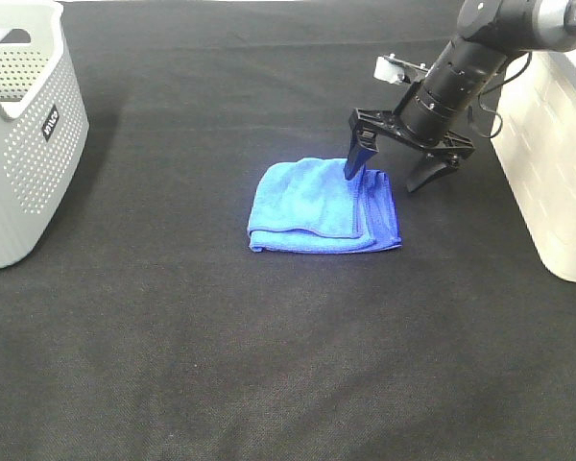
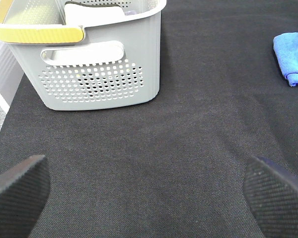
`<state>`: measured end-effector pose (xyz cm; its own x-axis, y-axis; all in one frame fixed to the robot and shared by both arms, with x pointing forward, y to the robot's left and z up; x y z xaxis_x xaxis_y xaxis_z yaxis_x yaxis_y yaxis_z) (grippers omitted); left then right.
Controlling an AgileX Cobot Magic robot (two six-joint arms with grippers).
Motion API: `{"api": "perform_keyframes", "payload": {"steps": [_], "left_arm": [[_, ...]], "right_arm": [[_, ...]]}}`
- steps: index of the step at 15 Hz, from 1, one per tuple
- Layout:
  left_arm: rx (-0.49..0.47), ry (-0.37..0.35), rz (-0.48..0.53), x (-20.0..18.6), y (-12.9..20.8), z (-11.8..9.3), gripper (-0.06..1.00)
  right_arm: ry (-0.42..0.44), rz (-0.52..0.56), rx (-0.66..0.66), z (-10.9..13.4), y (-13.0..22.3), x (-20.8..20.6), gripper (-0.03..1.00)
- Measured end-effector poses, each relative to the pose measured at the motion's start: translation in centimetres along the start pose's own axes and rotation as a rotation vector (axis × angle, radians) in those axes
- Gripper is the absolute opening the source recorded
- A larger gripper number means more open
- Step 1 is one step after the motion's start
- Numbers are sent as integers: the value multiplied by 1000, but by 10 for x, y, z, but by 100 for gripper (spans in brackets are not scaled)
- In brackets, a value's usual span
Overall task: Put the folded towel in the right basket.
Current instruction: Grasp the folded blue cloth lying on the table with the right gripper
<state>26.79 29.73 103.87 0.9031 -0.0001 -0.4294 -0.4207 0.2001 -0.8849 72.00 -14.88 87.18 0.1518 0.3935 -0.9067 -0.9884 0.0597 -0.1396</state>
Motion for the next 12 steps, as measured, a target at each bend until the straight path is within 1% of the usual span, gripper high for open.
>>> {"api": "perform_keyframes", "payload": {"steps": [3, 9, 11, 12], "left_arm": [[0, 0, 0, 0, 0, 0, 99], [0, 0, 0, 0, 0, 0, 99], [0, 0, 0, 0, 0, 0, 99], [0, 0, 0, 0, 0, 0, 99]], "right_arm": [[10, 52, 23, -9, 6, 20, 92], [7, 63, 40, -10, 6, 25, 92], [-17, 84, 56, -9, 8, 30, 92], [-54, 97, 69, -6, 9, 33, 91]]}}
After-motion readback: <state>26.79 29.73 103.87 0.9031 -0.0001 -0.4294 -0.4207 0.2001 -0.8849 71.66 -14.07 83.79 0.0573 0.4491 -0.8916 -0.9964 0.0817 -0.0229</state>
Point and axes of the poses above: a point on each arm's last joint axis where the gripper is mounted, x pointing out along that axis toward the gripper, z along the wrist's bending axis when the last joint is at zero, y = z × x, the point moved 4 cm from there along x, pointing out along that axis toward the gripper, and after that the axes turned 9 degrees about x, right-handed, at the moved point
